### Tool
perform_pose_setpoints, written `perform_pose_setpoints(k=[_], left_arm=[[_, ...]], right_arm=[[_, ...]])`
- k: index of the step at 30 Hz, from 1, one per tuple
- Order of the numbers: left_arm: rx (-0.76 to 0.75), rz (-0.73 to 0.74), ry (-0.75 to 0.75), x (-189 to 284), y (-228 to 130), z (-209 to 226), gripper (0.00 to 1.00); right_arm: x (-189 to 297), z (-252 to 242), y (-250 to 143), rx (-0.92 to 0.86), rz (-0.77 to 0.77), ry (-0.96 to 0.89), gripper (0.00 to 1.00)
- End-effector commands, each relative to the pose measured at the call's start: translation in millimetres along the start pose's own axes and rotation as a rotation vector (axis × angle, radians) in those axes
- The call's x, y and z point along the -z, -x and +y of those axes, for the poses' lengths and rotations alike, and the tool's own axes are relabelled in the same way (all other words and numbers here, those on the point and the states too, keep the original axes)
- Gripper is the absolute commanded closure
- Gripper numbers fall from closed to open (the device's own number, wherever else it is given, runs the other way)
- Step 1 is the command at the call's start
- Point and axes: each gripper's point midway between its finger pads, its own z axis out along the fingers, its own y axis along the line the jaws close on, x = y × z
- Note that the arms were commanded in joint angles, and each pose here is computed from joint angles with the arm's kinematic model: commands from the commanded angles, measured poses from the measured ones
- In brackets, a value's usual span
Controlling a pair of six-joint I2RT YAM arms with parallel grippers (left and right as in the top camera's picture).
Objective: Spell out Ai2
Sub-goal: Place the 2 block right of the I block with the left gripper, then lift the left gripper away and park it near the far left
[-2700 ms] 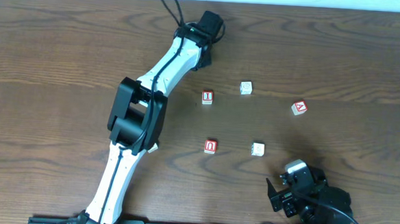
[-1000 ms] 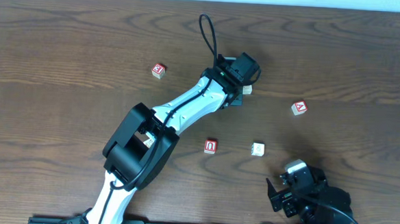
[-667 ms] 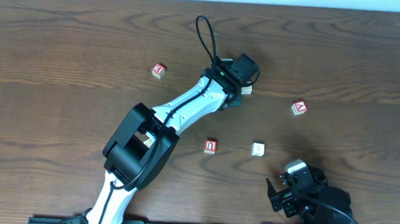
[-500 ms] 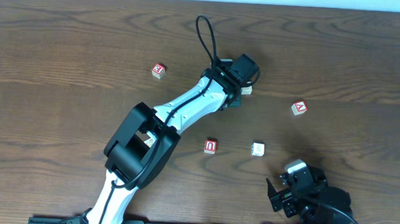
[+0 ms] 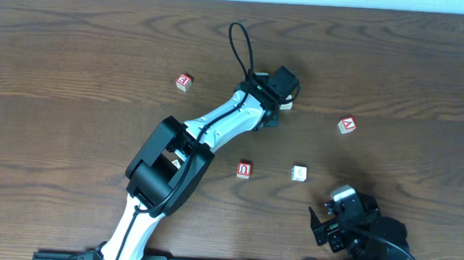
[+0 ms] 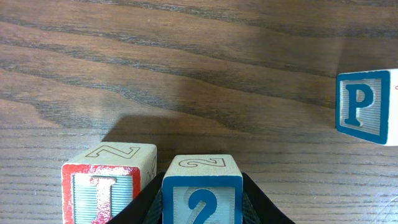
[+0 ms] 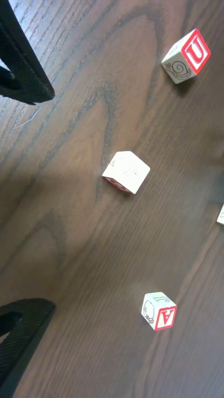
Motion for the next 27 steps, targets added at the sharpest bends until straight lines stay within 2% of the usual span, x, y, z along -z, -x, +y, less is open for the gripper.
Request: perform_pose_setpoints(k=[1, 8, 12, 17, 20, 27], left_arm=[[-0.004, 0.007, 0.007, -4, -2, 2, 0.67], [-0.003, 0.005, 0.005, -4, -1, 1, 0.57], [-0.001, -0.015, 0.004, -4, 3, 0, 0.57], [-0.039, -0.082, 0.008, -3, 18, -1, 0.57], [-0.037, -0.147, 0.048, -2, 31, 4, 0.53], [-0.152, -0.241, 0.039, 8, 56, -5, 0.45]], right_arm=[[-2, 1, -4, 0.004, 0.009, 0.005, 0.01], [-2, 1, -4, 0.004, 0.009, 0.005, 0.01], [-2, 1, -4, 0.004, 0.009, 0.005, 0.01], [-2, 1, -4, 0.004, 0.009, 0.005, 0.01], [-2, 1, -4, 0.004, 0.009, 0.005, 0.01], [-2, 1, -4, 0.004, 0.009, 0.005, 0.01]])
